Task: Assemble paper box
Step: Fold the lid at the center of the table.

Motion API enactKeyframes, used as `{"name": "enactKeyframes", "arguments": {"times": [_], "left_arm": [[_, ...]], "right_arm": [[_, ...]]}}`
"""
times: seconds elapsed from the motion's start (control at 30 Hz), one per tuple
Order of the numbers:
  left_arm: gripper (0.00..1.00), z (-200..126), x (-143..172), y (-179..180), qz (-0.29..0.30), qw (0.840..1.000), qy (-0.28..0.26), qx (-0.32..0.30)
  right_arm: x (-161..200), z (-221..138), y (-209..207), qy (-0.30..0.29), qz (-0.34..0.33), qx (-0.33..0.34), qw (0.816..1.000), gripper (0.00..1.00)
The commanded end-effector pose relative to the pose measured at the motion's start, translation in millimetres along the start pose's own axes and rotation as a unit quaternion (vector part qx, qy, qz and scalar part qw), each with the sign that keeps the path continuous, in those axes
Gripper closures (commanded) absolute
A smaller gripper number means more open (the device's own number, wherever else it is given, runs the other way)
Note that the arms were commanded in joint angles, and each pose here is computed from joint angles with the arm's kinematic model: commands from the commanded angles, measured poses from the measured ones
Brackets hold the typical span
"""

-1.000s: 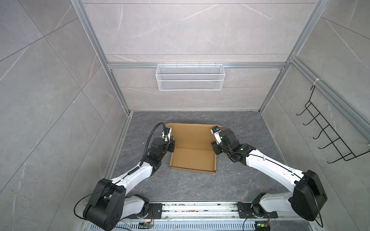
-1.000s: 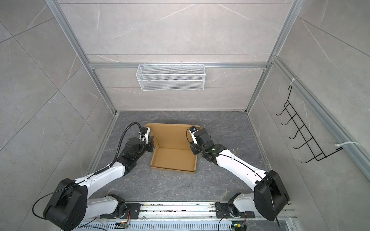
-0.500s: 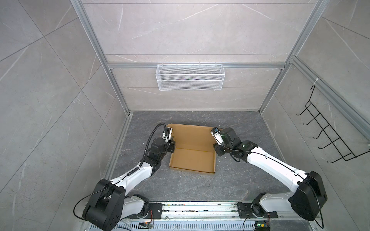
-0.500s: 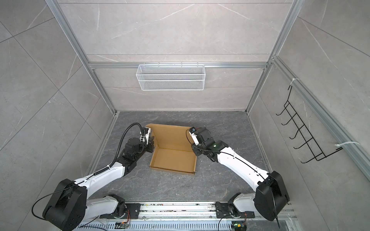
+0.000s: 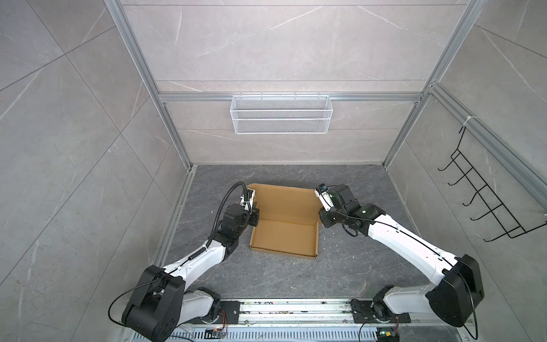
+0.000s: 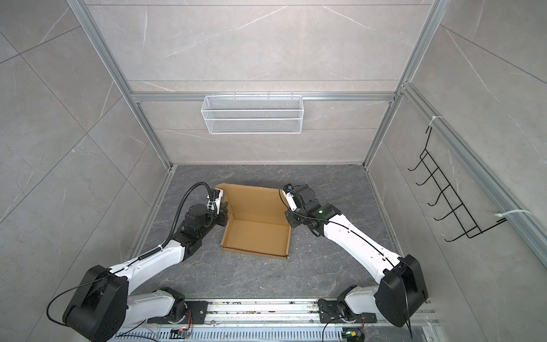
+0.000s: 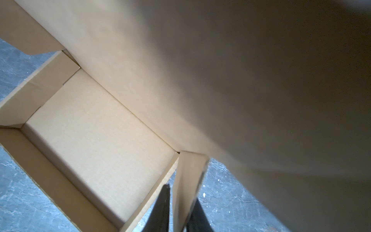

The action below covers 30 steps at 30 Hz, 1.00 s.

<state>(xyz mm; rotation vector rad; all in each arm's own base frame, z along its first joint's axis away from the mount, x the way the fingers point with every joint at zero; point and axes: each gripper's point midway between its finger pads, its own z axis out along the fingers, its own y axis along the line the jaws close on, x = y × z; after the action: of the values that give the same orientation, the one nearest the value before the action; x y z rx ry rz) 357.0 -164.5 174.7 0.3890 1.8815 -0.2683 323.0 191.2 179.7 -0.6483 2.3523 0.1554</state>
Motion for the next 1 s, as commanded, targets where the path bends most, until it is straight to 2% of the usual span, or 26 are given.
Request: {"name": "enactKeyframes", "arguments": {"times": [0.0,0.27,0.6,0.73,0.97], "left_arm": [[0.99,-7,-11,-4,-0.002,1.0,-0.017,0.008],[0.99,-6,-10,-18,-0.013,1.0,-0.019,0.018],[1.0,4,-41,-22,-0.034,0.997,-0.067,0.023],[1.0,8,-37,-25,-0.036,0.996,-0.073,0.024],[0.99,1,-13,-27,-0.044,0.996,-0.068,0.022]], "right_arm": [[1,0,2,-0.005,0.046,-0.003,0.999,0.86],[-14,0,7,-0.082,0.157,0.005,0.984,0.95],[-43,-6,4,-0.147,0.199,0.05,0.968,0.96],[-43,3,10,-0.163,0.199,0.061,0.965,0.97],[-26,8,19,-0.173,0.198,0.071,0.962,0.97]]}}
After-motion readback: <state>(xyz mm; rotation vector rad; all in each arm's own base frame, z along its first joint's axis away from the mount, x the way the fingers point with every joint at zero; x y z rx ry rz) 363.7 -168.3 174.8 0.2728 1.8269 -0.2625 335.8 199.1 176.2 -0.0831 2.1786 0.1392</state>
